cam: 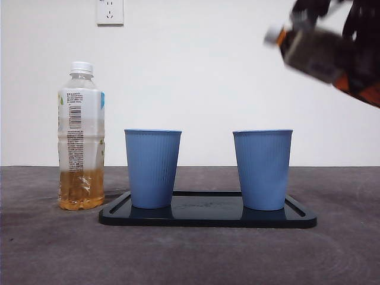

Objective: Pour the drink into the cup

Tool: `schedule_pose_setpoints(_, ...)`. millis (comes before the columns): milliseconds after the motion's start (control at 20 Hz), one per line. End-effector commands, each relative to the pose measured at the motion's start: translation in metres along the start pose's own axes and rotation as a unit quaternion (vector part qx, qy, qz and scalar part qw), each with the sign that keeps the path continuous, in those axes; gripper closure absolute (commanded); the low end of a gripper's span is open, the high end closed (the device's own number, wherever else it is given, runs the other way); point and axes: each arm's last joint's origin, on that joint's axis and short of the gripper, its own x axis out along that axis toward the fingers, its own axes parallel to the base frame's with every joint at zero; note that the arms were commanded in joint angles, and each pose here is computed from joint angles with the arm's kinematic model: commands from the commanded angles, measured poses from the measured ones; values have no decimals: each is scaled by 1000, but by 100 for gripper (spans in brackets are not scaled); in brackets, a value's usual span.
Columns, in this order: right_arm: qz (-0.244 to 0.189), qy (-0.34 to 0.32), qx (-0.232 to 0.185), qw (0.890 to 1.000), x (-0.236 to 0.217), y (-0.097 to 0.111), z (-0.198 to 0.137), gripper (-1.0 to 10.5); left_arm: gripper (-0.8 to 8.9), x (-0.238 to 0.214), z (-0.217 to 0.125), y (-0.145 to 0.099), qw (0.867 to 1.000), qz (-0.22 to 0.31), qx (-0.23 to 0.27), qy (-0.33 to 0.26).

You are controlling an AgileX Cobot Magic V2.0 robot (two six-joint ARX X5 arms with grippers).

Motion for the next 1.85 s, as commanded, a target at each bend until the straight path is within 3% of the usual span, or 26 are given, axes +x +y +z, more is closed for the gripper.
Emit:
schedule_pose_setpoints(50,28,-53,240,969,-12,-21,3,789,345,-3,4,-2,1000,-4,12,-8)
schedule_pose_setpoints(150,65,-83,313,944,-14,-29,-1,789,345,-3,4,-2,1000,-4,12,-8)
schedule_pose_setpoints(250,77,-109,356,925,-10,-31,-6,789,345,-3,4,-2,1000,-4,12,-9)
schedule_pose_setpoints(550,90,-173,433,880,18,-5,-30,789,345,-3,5,-2,1000,-4,19,-10)
schedule_pose_setpoints(650,92,-191,440,873,25,4,-40,789,345,-3,5,-2,1000,-4,20,-13)
schedule_pose_setpoints(800,99,-203,443,868,40,17,-52,789,345,-3,7,-2,999,-4,24,-20)
schedule_pose_setpoints(1050,105,-198,443,868,68,34,-60,789,345,-3,7,-2,999,-5,26,-23)
schedule_pose_setpoints(1700,127,-185,438,870,108,60,-67,786,345,-3,9,-3,999,-5,34,-33)
schedule_pose_setpoints(1850,125,-185,437,871,108,60,-67,716,345,-3,9,-3,999,-5,35,-33)
